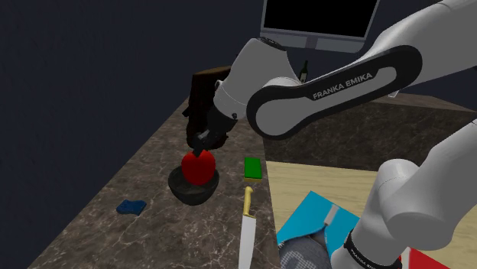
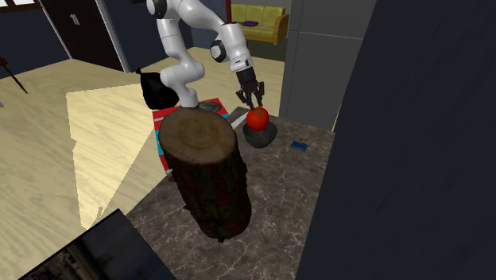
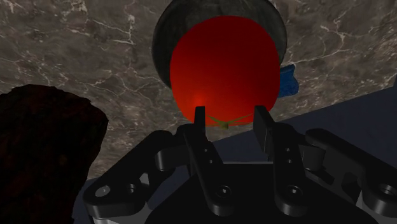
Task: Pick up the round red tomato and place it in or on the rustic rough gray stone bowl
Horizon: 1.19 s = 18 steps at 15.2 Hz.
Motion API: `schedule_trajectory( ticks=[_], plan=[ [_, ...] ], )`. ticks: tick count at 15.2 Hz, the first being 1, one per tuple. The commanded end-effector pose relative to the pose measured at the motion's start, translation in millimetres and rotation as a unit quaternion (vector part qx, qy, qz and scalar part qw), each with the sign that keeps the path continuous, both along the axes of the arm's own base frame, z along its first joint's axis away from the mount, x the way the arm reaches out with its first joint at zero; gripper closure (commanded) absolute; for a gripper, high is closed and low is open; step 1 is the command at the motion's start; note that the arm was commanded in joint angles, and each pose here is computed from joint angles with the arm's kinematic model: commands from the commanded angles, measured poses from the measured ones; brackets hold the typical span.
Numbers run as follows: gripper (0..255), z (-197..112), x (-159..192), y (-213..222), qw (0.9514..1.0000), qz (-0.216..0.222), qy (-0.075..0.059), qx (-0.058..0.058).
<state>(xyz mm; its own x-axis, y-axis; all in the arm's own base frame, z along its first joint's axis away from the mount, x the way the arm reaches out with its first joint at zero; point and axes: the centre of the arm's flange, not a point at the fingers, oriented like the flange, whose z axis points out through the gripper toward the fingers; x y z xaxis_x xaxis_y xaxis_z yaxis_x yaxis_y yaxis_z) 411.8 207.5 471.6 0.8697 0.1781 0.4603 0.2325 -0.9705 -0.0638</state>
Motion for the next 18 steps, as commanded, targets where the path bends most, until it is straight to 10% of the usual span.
schedule_trajectory(
  ticks=[1,18],
  plan=[
    [0,0.1,0.0,0.0,1.0000,0.000,0.000,0.000],
    [0,44.4,-21.8,-8.1,1.0000,0.000,0.000,0.000]
  ],
)
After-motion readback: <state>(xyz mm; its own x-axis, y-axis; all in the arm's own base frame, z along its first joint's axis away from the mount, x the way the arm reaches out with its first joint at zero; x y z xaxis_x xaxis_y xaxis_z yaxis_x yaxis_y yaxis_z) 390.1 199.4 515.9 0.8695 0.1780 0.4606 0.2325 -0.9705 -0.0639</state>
